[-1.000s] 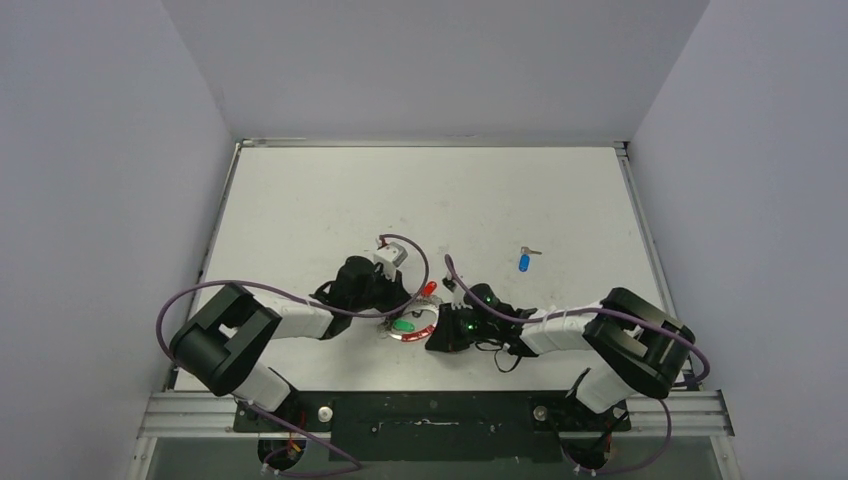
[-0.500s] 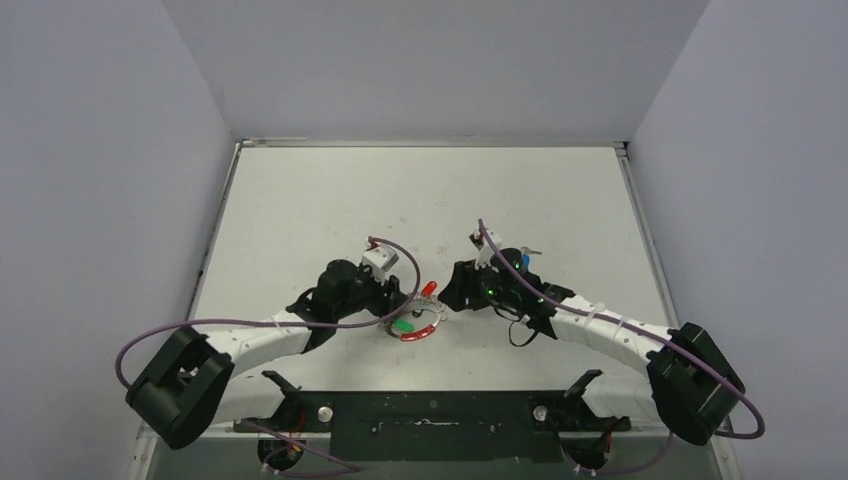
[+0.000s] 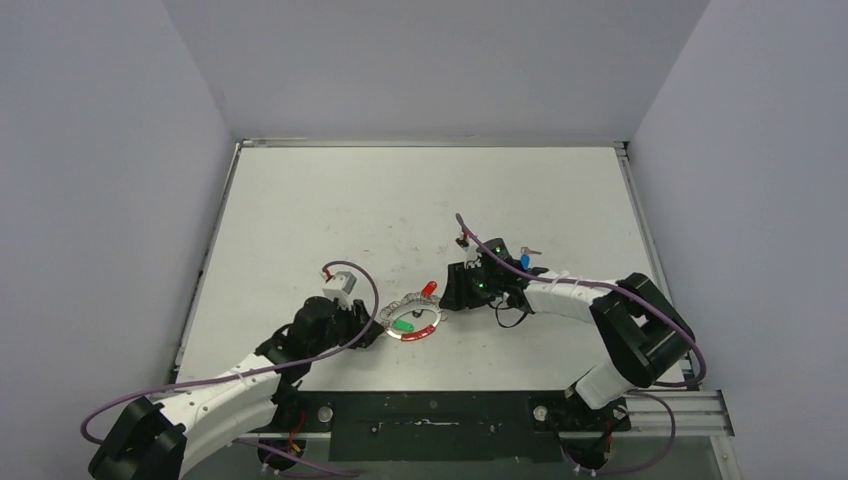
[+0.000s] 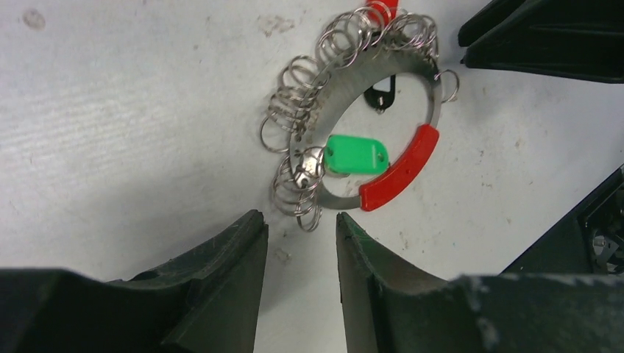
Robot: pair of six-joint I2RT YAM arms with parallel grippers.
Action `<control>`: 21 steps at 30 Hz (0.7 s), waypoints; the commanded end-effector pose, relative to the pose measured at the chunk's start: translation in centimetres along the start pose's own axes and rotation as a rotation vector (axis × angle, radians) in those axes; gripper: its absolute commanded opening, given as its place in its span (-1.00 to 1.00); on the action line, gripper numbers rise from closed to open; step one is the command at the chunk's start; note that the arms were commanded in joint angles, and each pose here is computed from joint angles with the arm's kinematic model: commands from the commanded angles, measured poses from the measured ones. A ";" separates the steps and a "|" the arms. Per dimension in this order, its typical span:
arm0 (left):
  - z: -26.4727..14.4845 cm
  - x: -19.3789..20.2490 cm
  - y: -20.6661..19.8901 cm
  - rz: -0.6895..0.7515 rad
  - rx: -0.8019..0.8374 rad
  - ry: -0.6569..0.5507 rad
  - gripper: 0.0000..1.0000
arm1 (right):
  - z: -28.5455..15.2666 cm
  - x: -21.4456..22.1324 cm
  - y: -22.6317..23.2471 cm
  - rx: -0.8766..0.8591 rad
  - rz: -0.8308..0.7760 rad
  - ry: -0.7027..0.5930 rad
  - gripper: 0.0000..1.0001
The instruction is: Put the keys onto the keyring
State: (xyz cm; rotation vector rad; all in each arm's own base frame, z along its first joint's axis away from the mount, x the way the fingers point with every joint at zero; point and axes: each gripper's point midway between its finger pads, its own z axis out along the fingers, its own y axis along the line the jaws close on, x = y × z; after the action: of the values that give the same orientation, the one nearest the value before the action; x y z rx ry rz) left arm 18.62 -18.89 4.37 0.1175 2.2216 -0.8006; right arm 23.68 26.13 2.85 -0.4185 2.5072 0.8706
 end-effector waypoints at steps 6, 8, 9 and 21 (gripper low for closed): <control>0.7 -0.1 0.1 -0.082 -0.012 -0.022 -0.37 | 1.5 1.1 2.4 -0.130 -0.015 0.008 -0.34; 1.2 -0.1 0.1 -0.080 -0.011 -0.017 -0.42 | 2.1 1.7 2.4 -0.125 -0.024 0.026 -0.42; 1.5 -0.2 0.0 -0.077 -0.009 -0.014 -0.45 | 2.3 2.2 2.6 -0.124 -0.031 0.040 -0.46; 3.9 -2.6 0.9 0.077 -0.073 -0.034 -0.81 | 1.4 5.9 4.9 -0.139 -0.060 0.117 -0.69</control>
State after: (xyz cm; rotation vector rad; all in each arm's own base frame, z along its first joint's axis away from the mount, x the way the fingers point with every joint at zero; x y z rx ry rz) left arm 21.55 -18.90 2.22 0.0522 2.2675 -0.6811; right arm 21.14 29.07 1.56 -0.5137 2.4924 0.9701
